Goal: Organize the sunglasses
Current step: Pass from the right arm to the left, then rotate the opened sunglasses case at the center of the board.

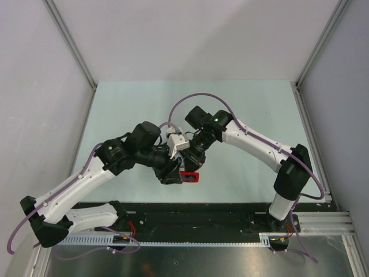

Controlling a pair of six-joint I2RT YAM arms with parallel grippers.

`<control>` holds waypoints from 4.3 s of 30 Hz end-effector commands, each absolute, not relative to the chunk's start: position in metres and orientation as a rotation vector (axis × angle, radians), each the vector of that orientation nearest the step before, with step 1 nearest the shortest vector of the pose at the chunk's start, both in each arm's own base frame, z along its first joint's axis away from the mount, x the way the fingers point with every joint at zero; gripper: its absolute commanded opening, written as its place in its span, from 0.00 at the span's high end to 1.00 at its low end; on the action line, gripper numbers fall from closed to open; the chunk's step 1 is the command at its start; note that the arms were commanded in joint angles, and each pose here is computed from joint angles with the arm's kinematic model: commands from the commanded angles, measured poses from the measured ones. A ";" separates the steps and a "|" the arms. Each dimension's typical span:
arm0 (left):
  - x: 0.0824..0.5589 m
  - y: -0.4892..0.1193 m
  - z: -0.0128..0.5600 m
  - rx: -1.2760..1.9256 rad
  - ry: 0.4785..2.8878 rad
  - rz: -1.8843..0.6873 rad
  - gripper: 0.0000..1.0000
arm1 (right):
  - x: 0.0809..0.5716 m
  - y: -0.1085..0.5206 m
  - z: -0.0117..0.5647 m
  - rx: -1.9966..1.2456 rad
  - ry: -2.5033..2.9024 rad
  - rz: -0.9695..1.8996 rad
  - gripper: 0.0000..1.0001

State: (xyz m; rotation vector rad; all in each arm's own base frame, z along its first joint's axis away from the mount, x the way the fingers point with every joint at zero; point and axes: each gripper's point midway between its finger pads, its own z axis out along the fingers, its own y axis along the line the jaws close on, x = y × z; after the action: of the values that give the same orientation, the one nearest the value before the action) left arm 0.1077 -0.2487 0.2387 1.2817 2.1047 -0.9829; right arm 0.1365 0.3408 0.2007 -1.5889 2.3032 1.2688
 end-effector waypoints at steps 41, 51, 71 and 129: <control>0.072 -0.258 0.207 1.560 2.105 -1.007 0.43 | 0.117 0.341 0.230 -1.640 2.167 1.396 1.00; 0.080 -0.259 0.231 1.501 2.042 -0.978 0.60 | 0.116 0.340 0.246 -1.579 2.137 1.504 1.00; 0.079 -0.263 0.243 1.513 1.987 -1.005 1.00 | 0.120 0.338 0.251 -1.558 2.113 1.499 1.00; 0.267 -0.142 0.224 0.129 2.360 -0.487 0.99 | 0.248 0.385 0.121 -0.568 2.423 1.003 0.77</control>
State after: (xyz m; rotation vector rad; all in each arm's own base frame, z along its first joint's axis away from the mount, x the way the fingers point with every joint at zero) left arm 0.2539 -0.1649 0.2156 0.3465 2.3972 -0.5053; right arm 0.2388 0.3744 0.0604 -0.3238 2.6993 0.9353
